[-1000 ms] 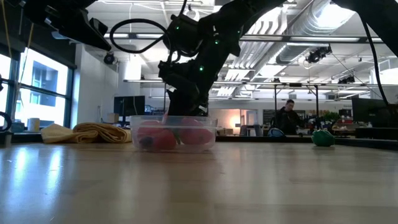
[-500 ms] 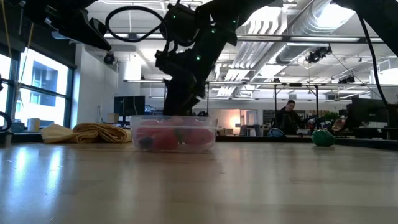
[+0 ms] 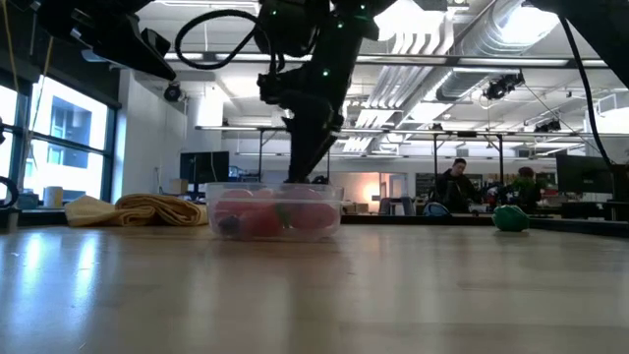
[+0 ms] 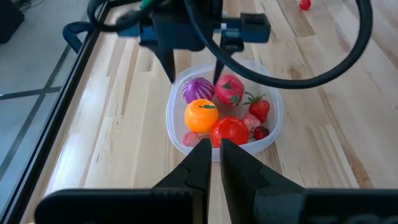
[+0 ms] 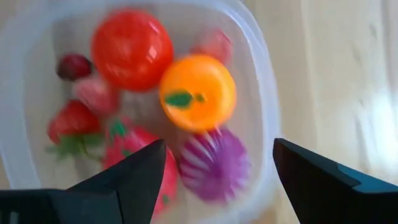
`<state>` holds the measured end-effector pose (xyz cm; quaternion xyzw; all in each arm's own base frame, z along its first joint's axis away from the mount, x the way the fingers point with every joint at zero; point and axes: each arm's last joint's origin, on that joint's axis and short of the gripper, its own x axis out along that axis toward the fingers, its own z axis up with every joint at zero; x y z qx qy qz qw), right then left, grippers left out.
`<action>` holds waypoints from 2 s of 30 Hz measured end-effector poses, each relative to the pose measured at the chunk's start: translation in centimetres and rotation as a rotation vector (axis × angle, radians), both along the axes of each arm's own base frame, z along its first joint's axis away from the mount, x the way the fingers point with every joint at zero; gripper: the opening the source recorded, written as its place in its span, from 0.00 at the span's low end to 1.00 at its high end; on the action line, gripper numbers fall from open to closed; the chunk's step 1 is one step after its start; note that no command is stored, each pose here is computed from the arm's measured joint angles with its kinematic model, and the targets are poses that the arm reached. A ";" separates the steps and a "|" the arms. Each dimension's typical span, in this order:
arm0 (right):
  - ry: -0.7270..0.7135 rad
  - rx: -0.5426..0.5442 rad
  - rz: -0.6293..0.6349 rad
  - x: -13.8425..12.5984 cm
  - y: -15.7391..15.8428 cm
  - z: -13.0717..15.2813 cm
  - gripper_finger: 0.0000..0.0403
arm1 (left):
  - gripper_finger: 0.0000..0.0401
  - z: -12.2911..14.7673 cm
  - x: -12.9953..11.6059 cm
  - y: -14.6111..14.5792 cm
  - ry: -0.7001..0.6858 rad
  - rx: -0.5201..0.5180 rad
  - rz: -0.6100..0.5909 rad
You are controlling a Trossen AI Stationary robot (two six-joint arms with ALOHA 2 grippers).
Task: Pick and placing Produce into tupperware
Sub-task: Put the green bell pepper into the transparent bin
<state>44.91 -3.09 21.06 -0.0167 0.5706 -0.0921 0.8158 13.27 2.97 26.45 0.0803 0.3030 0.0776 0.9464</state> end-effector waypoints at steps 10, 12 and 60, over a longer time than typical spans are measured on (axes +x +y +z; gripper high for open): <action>0.352 -0.221 -0.233 -3.7 0.1 2.8 0.72 | 0.06 0.0 0.0 0.0 0.000 0.000 -0.001; 0.431 -0.281 -0.308 -4.8 -0.5 3.2 0.72 | 0.06 0.0 0.0 0.0 0.000 0.000 0.000; -0.052 0.134 -1.482 -30.0 -9.2 0.6 0.72 | 0.06 0.0 0.0 0.0 0.000 0.000 0.000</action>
